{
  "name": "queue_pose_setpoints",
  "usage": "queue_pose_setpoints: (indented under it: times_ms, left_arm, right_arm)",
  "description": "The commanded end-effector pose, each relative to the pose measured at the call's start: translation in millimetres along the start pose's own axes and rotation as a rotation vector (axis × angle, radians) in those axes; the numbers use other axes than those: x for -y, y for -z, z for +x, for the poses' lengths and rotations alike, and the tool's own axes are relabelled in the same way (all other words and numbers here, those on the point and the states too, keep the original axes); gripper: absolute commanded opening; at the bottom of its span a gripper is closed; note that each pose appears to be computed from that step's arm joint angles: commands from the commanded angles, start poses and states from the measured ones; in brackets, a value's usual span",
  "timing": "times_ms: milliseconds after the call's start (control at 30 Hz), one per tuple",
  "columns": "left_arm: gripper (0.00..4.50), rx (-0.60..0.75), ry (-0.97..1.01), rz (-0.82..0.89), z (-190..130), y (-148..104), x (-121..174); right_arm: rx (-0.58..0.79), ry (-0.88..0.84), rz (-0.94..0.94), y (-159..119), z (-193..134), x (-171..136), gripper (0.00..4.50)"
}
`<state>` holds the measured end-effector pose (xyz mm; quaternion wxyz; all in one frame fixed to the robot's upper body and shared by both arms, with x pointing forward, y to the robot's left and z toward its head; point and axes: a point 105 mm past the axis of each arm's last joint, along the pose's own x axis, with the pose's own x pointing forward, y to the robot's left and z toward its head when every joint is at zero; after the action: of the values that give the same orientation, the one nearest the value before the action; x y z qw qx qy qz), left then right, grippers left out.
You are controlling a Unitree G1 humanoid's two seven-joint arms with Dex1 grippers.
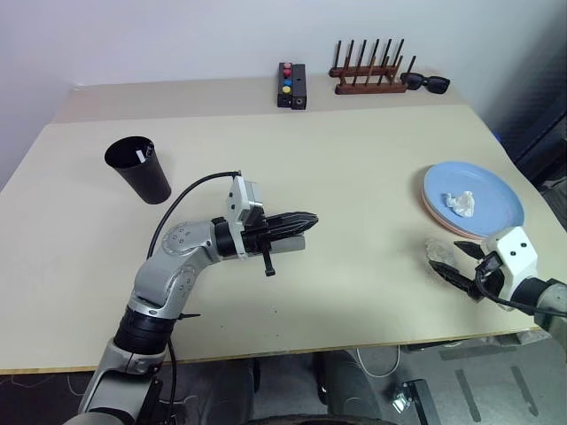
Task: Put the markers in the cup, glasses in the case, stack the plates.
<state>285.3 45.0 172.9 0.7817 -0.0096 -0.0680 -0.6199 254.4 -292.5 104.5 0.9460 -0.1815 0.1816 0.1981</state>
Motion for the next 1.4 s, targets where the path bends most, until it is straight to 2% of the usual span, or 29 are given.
queue_pose_setpoints:
  times_ms: [33,67,200,233,367,533,667,767,867,1033,1133,1300,1400]
  left_arm:
    - [0.08,0.013,0.015,0.040,1.3,-5.3,1.9]
    - [0.08,0.011,0.012,0.040,0.3,-4.4,1.7]
    - [0.08,0.007,0.002,0.041,-3.3,-1.7,1.2]
    - [0.08,0.004,-0.006,0.043,-5.0,-0.5,0.2]
    - [0.08,0.000,-0.017,0.051,-8.5,1.1,-1.6]
    - [0.08,0.001,-0.020,0.057,-9.5,0.3,-3.0]
    - [0.08,-0.007,-0.023,0.061,-10.0,-2.5,-2.3]
    - [0.08,-0.009,-0.037,0.076,-11.6,-4.9,-3.1]
    - [0.08,0.000,-0.066,0.084,-14.0,-8.9,-2.1]
    - [0.08,0.001,-0.099,0.082,-16.8,-11.4,0.9]
    - [0.08,0.000,-0.110,0.083,-17.8,-12.9,1.2]
    - [0.08,0.000,-0.115,0.085,-16.3,-15.8,-0.5]
    - [0.08,0.004,-0.117,0.092,-15.0,-17.3,-2.7]
  right_arm:
    - [0.007,0.057,-0.018,-3.5,2.7,9.1,2.82]
    - [0.006,0.057,-0.017,-3.0,4.0,9.4,2.52]
    - [-0.015,0.060,-0.026,1.0,6.6,10.8,0.39]
    - [-0.009,0.054,-0.033,-1.9,7.3,10.8,0.07]
    - [0.066,0.025,-0.067,-23.7,7.0,9.1,0.07]
    - [0.184,0.086,-0.091,-55.9,4.6,23.6,0.07]
    - [0.236,0.287,-0.153,-78.4,1.0,60.0,0.07]
    - [0.208,0.369,-0.149,-71.3,5.3,77.2,0.07]
    - [0.141,0.435,-0.146,-52.1,13.1,93.8,0.07]
    - [0.123,0.417,-0.113,-40.3,24.3,99.8,0.07]
    - [0.126,0.405,-0.105,-40.0,28.4,99.6,0.88]
    - [0.128,0.439,-0.141,-45.0,27.4,102.3,3.32]
    - [0.152,0.442,-0.155,-52.4,24.3,101.4,3.32]
